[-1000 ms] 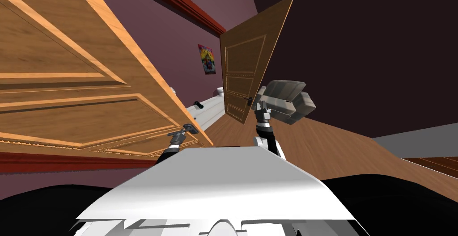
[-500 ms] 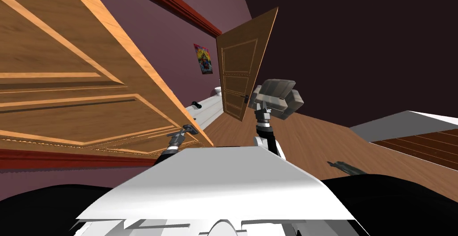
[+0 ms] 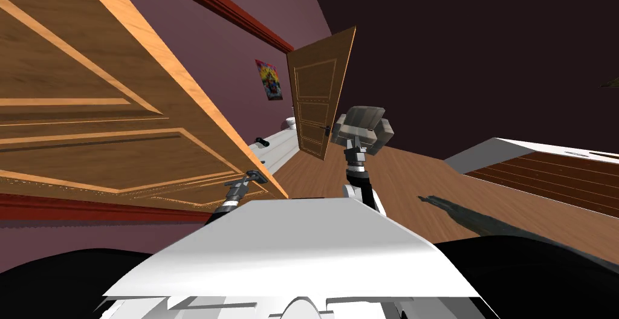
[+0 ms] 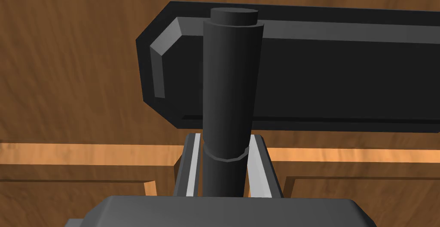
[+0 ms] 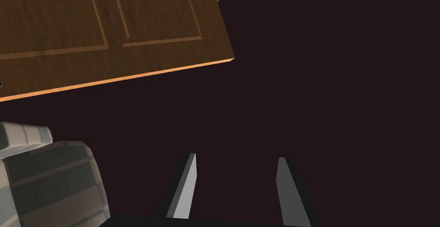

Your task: Pull the door open

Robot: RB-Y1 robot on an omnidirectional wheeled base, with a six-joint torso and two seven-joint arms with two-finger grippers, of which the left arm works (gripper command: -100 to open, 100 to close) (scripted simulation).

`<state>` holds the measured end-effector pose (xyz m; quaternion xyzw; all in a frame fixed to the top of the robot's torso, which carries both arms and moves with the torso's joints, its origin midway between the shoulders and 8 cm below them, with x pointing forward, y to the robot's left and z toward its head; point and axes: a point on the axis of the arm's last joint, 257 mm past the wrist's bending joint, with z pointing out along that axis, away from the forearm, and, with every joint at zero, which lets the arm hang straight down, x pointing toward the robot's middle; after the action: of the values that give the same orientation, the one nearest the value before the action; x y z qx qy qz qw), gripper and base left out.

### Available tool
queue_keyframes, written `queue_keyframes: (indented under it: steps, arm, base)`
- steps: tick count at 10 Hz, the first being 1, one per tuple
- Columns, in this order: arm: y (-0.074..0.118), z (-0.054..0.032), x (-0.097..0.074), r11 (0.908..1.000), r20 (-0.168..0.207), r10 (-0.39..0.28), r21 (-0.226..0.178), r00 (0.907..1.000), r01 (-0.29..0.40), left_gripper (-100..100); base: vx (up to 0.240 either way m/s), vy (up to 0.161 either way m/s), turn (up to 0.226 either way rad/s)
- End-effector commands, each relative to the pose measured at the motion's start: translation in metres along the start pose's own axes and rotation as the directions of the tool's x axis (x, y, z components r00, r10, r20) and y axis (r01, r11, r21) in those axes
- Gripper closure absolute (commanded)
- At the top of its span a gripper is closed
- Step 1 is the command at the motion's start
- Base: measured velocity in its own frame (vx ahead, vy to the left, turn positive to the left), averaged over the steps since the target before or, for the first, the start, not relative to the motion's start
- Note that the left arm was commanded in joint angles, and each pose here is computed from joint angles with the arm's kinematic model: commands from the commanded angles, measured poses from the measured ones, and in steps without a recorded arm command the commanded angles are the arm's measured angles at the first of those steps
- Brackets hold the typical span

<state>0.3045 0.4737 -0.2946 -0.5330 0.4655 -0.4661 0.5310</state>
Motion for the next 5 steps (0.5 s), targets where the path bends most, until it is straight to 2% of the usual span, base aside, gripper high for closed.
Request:
queue_keyframes:
  steps: [1,5]
  arm:
    - [0.000,0.0000,0.000,1.0000,0.000,0.000,0.000,1.0000,0.000,100]
    - [0.001,-0.0114,-0.001,1.0000,-0.029,0.001,-0.001,0.9996,-0.001,100]
  base:
    - [-0.091,0.000,-0.039]
    - [-0.188,0.038,-0.137]
